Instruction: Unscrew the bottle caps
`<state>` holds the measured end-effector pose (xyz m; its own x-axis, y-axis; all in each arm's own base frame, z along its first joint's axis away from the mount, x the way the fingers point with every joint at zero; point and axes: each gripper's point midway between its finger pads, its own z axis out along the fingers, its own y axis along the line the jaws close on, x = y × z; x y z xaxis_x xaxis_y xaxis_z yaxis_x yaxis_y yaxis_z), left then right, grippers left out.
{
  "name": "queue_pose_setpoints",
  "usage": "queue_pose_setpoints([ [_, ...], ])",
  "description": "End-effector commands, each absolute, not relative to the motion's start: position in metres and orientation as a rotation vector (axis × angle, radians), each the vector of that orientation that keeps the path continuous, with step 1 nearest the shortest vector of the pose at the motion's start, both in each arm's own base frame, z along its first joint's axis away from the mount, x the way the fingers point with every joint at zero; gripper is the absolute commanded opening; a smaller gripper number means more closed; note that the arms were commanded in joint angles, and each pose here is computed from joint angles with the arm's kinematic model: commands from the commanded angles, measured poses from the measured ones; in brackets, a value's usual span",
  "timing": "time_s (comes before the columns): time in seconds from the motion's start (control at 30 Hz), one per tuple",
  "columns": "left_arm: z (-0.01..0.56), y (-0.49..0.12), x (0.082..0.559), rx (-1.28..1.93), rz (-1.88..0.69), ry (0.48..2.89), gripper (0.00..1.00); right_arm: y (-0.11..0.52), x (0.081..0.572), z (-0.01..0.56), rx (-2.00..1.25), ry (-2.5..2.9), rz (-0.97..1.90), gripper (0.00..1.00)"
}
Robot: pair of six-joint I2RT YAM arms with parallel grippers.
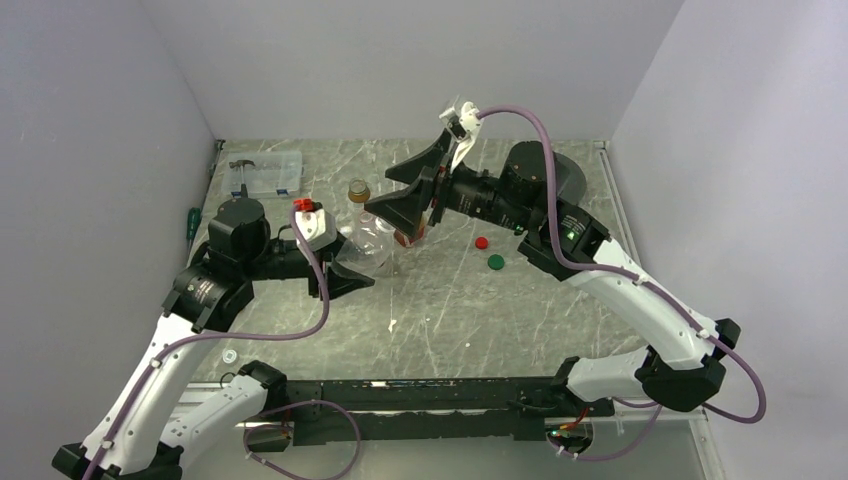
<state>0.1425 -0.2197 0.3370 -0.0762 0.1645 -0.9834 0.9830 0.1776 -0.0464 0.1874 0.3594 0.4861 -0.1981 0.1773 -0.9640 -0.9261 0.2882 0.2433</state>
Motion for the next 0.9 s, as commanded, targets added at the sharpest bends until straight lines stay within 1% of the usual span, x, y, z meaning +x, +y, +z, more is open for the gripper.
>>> queue_pose_setpoints([
  [0.0,0.349,-0.22,0.153,1.13,-0.987,1.422,0.0,0.35,0.18,0.501,-0.715,1.352,1.226,0.78],
  [0.13,0.346,-0.218,0.163,1.099,-0.945,1.455,0.0,0.357,0.175,0.488,-0.729,1.369,1.277,0.73],
  [0.3,0.342,-0.217,0.169,1.082,-0.927,1.473,0.0,0.368,0.177,0.478,-0.717,1.398,1.305,0.62],
  [0.37,0.343,-0.217,0.171,1.075,-0.921,1.476,0.0,0.373,0.178,0.475,-0.716,1.414,1.306,0.56],
  [0.5,0.345,-0.216,0.173,1.061,-0.902,1.473,0.0,0.379,0.183,0.466,-0.711,1.456,1.292,0.39],
  [0.53,0.346,-0.215,0.173,1.058,-0.899,1.472,0.0,0.379,0.184,0.464,-0.705,1.464,1.286,0.36],
  [0.7,0.35,-0.215,0.173,1.045,-0.897,1.459,0.0,0.378,0.201,0.448,-0.653,1.543,1.201,0.35],
  [0.87,0.351,-0.214,0.176,1.035,-0.882,1.46,0.0,0.378,0.205,0.439,-0.639,1.577,1.171,0.29],
])
